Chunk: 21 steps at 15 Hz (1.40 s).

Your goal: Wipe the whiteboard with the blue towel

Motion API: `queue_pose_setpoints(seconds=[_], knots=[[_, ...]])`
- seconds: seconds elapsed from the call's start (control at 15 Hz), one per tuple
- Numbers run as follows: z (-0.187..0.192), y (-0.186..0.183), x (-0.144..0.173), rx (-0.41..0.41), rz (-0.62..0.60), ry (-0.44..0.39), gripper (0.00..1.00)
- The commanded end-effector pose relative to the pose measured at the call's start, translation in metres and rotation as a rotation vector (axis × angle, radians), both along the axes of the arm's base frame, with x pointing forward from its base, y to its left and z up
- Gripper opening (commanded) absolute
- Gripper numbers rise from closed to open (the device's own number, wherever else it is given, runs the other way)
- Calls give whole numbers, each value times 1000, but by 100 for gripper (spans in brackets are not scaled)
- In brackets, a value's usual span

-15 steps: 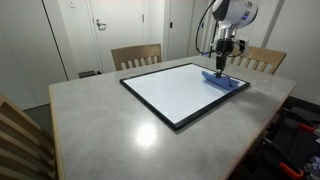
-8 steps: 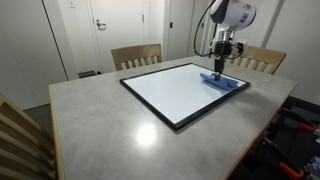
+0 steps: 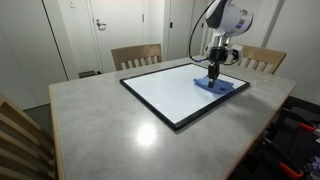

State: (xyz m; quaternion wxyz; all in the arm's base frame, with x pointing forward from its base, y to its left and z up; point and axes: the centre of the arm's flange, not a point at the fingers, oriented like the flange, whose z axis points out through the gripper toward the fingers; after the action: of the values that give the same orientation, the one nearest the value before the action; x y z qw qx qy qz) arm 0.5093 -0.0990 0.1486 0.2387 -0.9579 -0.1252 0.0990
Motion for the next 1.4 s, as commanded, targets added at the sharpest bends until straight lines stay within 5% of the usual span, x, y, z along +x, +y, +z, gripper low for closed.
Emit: queue_pose_setpoints(seconds=[0.0,1.33], knots=[[-7,31,-10,-5,-26,-18,1],[-14,136,-4,-10,58,-24,1]])
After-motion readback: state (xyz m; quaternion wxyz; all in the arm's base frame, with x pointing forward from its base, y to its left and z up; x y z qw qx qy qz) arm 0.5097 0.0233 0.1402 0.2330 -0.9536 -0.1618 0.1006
